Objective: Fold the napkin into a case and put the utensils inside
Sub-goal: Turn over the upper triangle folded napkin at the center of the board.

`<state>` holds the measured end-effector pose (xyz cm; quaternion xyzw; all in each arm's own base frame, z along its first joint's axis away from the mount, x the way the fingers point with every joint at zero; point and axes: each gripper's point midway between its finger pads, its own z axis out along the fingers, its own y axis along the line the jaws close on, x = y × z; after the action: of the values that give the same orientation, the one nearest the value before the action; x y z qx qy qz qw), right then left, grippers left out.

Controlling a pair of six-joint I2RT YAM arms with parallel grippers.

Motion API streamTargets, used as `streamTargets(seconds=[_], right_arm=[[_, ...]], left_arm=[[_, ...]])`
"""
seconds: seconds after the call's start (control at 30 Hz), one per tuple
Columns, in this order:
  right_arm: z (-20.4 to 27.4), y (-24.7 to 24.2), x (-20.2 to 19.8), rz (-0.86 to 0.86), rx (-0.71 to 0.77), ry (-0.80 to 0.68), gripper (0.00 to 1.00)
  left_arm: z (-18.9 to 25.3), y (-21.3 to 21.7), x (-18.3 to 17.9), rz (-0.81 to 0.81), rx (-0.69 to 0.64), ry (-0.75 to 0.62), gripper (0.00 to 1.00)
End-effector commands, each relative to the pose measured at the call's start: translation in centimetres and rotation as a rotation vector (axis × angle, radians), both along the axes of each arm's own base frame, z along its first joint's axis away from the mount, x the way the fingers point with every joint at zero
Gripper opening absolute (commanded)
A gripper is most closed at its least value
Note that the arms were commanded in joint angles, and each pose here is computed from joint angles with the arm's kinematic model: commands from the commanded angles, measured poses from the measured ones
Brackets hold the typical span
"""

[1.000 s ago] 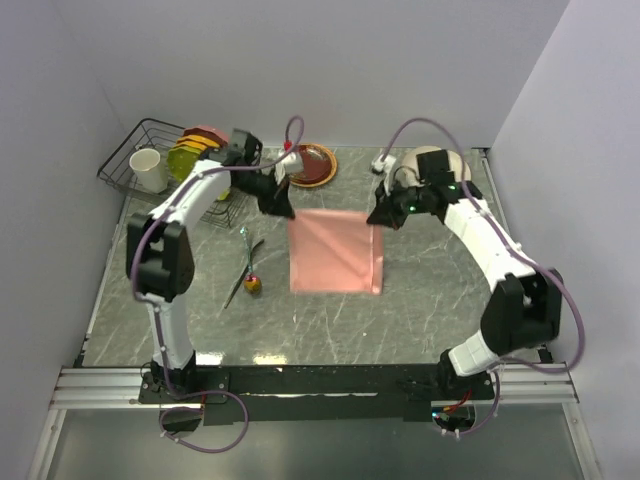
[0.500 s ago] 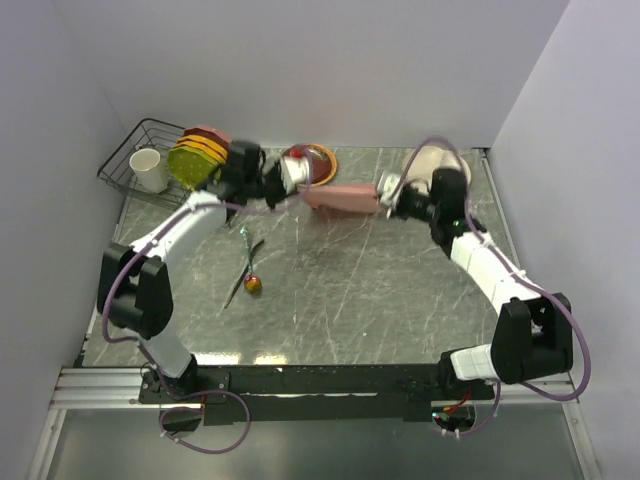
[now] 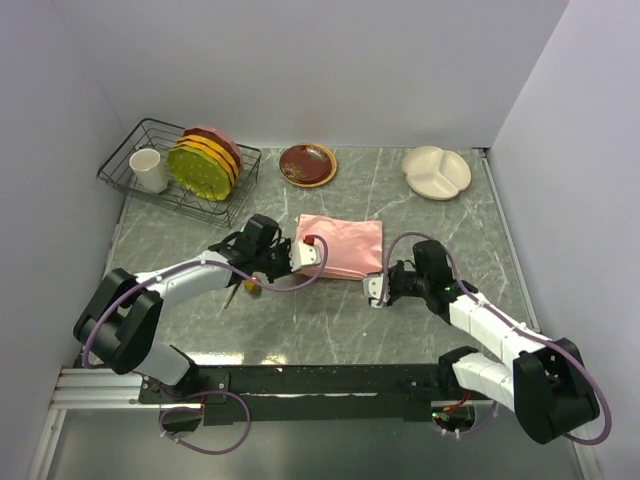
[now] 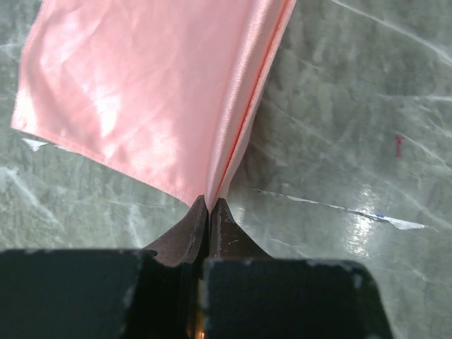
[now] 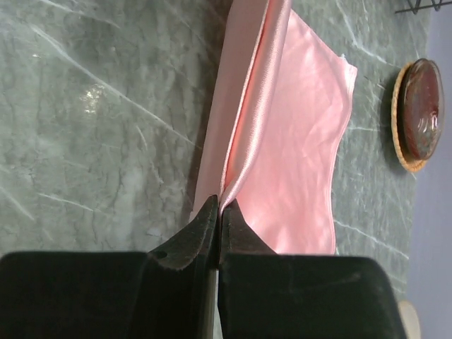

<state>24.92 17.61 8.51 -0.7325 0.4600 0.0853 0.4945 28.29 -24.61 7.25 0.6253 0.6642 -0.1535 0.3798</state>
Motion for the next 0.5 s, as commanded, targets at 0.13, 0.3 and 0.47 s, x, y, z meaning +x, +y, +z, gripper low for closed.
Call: streamTargets(seconds=[0.13,0.3,0.47], right_arm=[[9.8,-2.2,8.2,-0.299,0.159,-0.067,0.00],[16.5,-3.2,12.3,-0.352,0.242,-0.164,0.00],[19.1,-3.8,16.8,-0.375,0.252,-0.243,0.00]], left_arm=[[10.7,-0.2,8.4,0.230,-0.147,-0.071,0.01],[16.8,-1.1,12.6,0.248,-0.194,-0.207,0.01],[17.7,-0.9,17.6,0.309,-0.166,-0.303,0.01]])
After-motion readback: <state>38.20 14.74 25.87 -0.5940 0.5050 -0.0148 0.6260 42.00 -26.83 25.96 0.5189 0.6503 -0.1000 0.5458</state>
